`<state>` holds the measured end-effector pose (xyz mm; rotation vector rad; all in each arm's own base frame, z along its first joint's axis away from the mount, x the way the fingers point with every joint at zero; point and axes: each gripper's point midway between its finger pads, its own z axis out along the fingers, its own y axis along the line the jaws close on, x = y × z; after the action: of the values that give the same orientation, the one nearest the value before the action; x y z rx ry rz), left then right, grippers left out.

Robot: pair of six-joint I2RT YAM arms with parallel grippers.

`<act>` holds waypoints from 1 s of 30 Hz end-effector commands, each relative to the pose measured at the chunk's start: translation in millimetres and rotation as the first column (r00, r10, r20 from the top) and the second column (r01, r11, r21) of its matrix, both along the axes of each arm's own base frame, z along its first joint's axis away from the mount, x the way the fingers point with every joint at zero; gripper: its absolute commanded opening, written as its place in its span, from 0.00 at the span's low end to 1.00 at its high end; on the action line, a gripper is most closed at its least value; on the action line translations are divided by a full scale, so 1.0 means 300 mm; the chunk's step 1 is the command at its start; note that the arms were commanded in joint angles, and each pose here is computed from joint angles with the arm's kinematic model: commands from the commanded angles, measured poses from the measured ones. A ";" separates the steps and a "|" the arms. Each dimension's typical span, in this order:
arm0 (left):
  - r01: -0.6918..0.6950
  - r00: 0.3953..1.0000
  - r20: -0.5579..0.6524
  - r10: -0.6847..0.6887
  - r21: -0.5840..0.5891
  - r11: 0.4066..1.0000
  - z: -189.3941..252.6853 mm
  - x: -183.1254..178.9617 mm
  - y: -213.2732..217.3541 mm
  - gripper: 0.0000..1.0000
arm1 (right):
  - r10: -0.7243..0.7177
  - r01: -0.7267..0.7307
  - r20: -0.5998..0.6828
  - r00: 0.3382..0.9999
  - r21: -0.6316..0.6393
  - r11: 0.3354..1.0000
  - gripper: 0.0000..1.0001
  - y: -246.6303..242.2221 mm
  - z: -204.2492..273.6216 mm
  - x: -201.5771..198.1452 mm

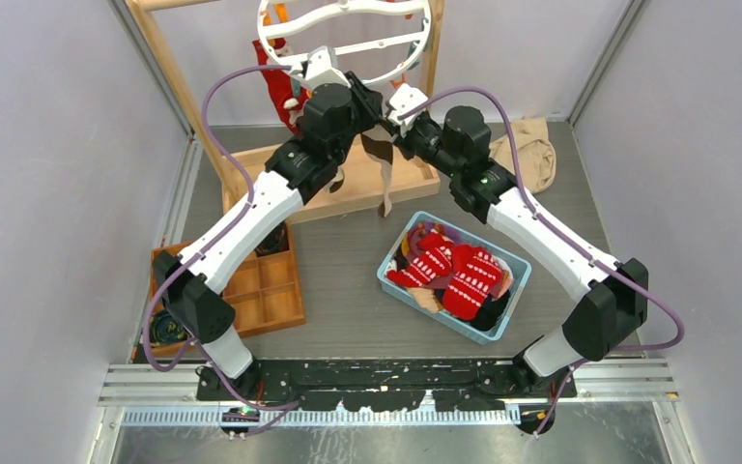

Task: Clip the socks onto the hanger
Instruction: Clamp the sock onto the hanger.

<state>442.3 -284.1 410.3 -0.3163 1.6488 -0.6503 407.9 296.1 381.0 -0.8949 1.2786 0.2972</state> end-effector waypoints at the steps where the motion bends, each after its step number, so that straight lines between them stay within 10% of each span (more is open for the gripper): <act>1: -0.027 0.999 0.029 0.029 -0.040 0.999 0.075 -0.003 0.024 0.00 | -0.033 0.026 0.117 0.993 0.061 0.998 0.01 -0.010 0.144 -0.003; 30: -0.044 0.999 -0.020 0.043 -0.060 0.997 0.045 0.000 0.026 0.00 | -0.060 0.052 0.162 0.985 0.049 0.997 0.01 -0.013 0.157 -0.016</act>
<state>440.3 -281.6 410.2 -0.3581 1.6683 -0.6584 412.5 292.7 387.8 -0.8974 1.2442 0.1836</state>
